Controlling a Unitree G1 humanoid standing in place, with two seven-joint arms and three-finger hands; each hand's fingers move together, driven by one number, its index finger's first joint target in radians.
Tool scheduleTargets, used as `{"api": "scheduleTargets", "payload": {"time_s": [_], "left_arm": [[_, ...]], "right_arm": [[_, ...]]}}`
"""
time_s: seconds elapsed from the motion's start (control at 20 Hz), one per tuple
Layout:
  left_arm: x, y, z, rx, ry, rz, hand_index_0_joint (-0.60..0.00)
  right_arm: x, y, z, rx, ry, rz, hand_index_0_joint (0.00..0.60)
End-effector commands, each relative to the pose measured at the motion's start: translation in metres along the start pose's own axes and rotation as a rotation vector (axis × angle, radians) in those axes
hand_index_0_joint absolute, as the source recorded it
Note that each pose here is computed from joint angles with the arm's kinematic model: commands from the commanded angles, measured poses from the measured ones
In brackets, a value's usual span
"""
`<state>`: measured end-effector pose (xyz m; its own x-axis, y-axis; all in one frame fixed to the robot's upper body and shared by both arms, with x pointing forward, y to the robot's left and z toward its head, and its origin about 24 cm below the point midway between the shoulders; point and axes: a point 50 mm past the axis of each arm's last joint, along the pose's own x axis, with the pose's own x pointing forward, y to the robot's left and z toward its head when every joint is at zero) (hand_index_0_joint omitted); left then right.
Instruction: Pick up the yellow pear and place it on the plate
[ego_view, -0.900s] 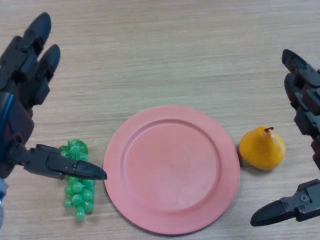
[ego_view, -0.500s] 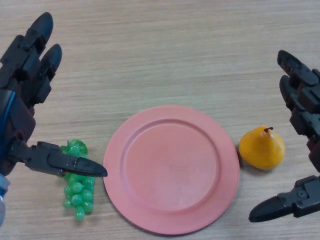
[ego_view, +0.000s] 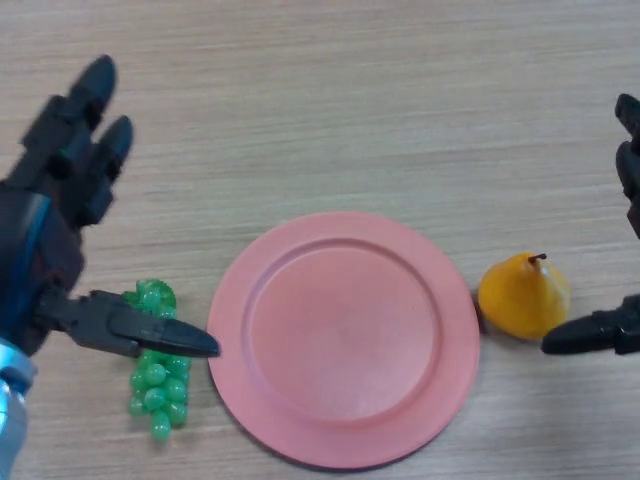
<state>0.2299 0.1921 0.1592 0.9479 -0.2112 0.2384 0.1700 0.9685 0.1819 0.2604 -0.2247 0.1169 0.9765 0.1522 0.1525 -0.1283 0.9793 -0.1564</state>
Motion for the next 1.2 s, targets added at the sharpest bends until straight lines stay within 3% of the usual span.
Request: {"api": "scheduleTargets", "payload": {"time_s": [0.05, 0.15, 0.2, 0.3, 0.5, 0.65, 0.8, 0.95, 1.0, 1.05, 1.1, 1.2], "left_arm": [[-0.001, 0.005, 0.032, 0.109, -0.199, 0.016, 0.0], [-0.001, 0.003, 0.034, 0.107, -0.202, 0.007, 0.0], [-0.002, 0.001, 0.035, 0.125, -0.193, -0.015, 0.0], [-0.002, 0.001, 0.034, 0.108, -0.188, -0.014, 0.0], [-0.004, 0.0, 0.038, 0.095, -0.215, -0.006, 0.0], [-0.006, -0.001, 0.038, 0.071, -0.26, 0.018, 0.0], [-0.011, -0.003, 0.038, 0.095, -0.24, 0.007, 0.0], [-0.013, -0.002, 0.038, 0.1, -0.235, 0.006, 0.0], [-0.015, -0.001, 0.039, 0.092, -0.23, 0.009, 0.0], [-0.017, 0.0, 0.04, 0.082, -0.221, 0.01, 0.0], [-0.019, 0.002, 0.041, 0.075, -0.215, 0.011, 0.0], [-0.023, 0.004, 0.04, 0.068, -0.218, 0.029, 0.0]], "right_arm": [[0.01, -0.018, 0.035, -0.1, -0.249, -0.031, 0.0], [0.019, -0.021, 0.022, -0.099, -0.222, -0.033, 0.0], [0.022, -0.02, 0.012, -0.072, -0.169, -0.013, 0.0], [0.027, -0.018, -0.004, -0.097, -0.129, 0.002, 0.0], [0.039, -0.017, -0.027, -0.085, -0.067, -0.003, 0.0], [0.045, -0.012, -0.04, -0.136, -0.05, 0.005, 0.0], [0.047, -0.01, -0.056, -0.224, -0.003, 0.027, 0.0], [0.045, -0.009, -0.06, -0.238, 0.019, 0.03, 0.35], [0.044, -0.009, -0.063, -0.229, 0.041, 0.023, 0.501], [0.045, -0.008, -0.064, -0.234, 0.051, 0.011, 0.582], [0.044, -0.008, -0.063, -0.251, 0.036, -0.014, 0.6], [0.043, -0.007, -0.058, -0.151, 0.048, -0.05, 0.6]]}}
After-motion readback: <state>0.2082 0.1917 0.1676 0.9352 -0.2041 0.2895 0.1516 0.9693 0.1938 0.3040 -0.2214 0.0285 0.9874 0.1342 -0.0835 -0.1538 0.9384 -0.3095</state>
